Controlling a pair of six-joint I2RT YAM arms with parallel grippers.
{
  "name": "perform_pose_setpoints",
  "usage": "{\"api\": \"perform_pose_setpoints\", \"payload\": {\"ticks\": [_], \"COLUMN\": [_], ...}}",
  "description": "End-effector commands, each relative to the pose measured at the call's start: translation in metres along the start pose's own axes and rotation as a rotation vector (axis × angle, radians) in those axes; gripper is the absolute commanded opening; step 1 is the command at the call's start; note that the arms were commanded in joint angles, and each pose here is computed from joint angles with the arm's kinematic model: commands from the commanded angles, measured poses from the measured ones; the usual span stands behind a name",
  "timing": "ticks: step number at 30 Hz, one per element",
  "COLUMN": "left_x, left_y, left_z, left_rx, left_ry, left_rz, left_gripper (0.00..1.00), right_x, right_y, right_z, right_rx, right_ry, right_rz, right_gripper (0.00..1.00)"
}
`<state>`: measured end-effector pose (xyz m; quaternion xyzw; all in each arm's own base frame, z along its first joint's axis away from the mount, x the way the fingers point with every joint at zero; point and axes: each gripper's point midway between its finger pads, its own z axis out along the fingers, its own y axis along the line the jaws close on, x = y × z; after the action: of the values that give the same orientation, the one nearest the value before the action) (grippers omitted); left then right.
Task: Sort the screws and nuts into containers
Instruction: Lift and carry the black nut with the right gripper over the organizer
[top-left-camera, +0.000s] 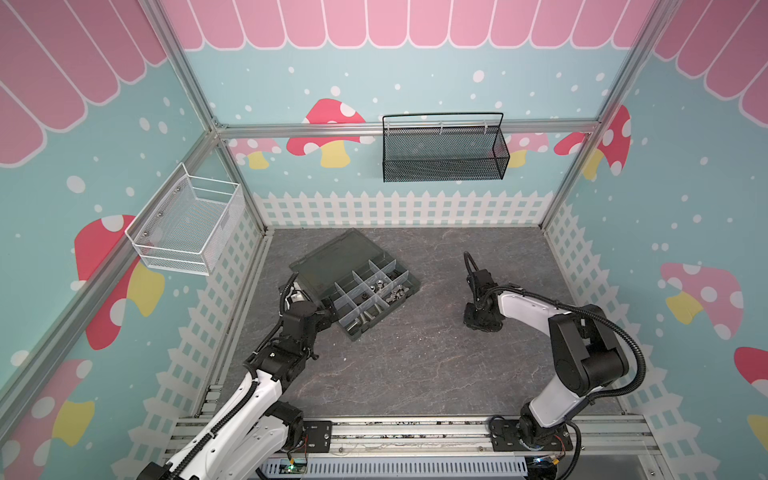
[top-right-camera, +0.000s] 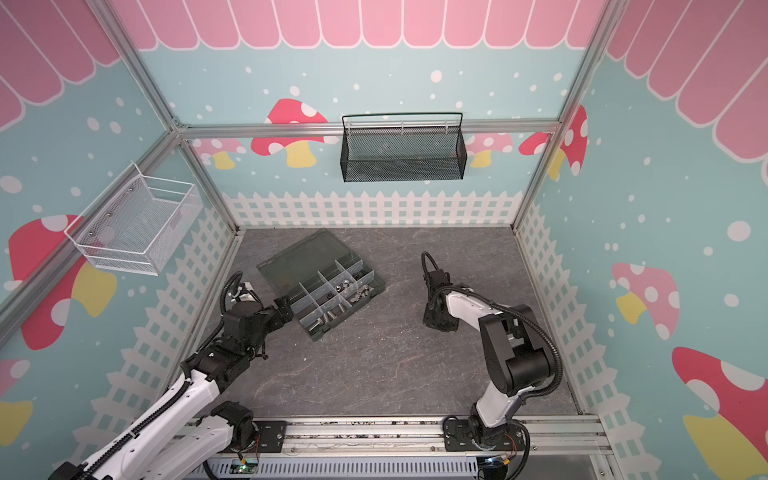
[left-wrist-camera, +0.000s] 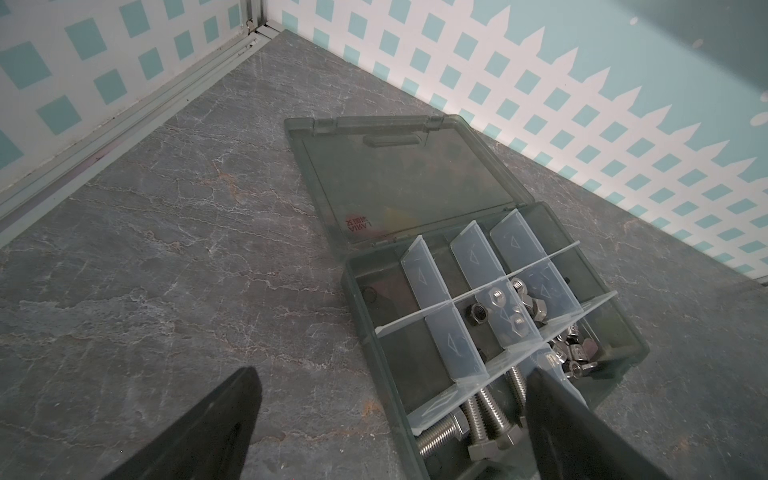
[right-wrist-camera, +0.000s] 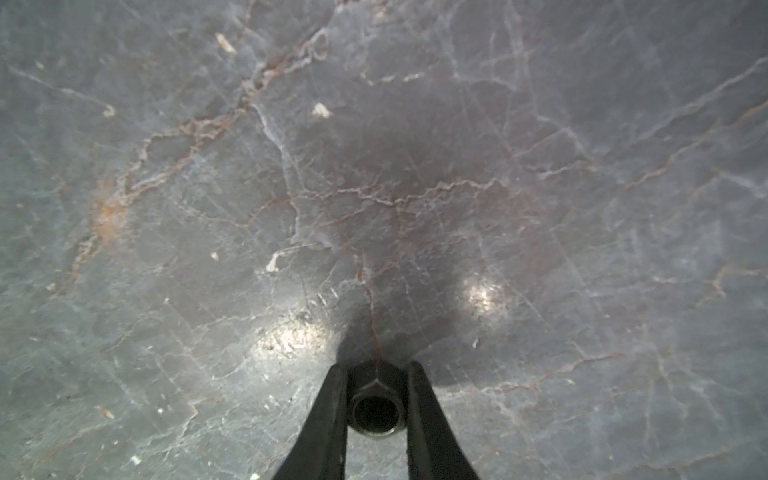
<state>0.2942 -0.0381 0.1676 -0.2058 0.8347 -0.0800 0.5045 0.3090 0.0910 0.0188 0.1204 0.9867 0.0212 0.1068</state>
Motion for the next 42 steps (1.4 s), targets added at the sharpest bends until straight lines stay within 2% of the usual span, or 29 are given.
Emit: {"api": "perform_pose_setpoints", "payload": {"ticks": [1, 13, 19, 30, 36, 42], "left_x": [-0.001, 0.001, 0.002, 0.001, 0.001, 0.003], "left_y": [0.001, 0.003, 0.003, 0.004, 0.004, 0.003], "left_z": [0.001, 0.001, 0.002, 0.000, 0.000, 0.002], "left_rx": [0.000, -0.003, -0.004, -0.003, -0.003, -0.001], "left_ry": [-0.003, 0.002, 0.003, -0.001, 0.000, 0.005], "left_rz": [-0.025, -0.024, -0.025, -0.029, -0.033, -0.038], "left_gripper": [1.00, 1.00, 1.00, 1.00, 1.00, 1.00], "right_x": [0.014, 0.010, 0.007, -0.003, -0.011, -0.027], "right_y": [-0.004, 0.006, 0.022, 0.038, 0.061, 0.097], "right_z": [0.009, 0.008, 0.009, -0.003, -0.017, -0.041], "right_rx": [0.010, -0.041, -0.114, -0.149, -0.165, -0.148], "right_ry": [0.053, 0.049, 0.049, 0.011, -0.032, -0.126], "right_rz": [0.003, 0.007, 0.014, 0.001, -0.051, -0.143], "right_gripper": [0.19, 0.00, 0.00, 0.00, 0.00, 0.00]}}
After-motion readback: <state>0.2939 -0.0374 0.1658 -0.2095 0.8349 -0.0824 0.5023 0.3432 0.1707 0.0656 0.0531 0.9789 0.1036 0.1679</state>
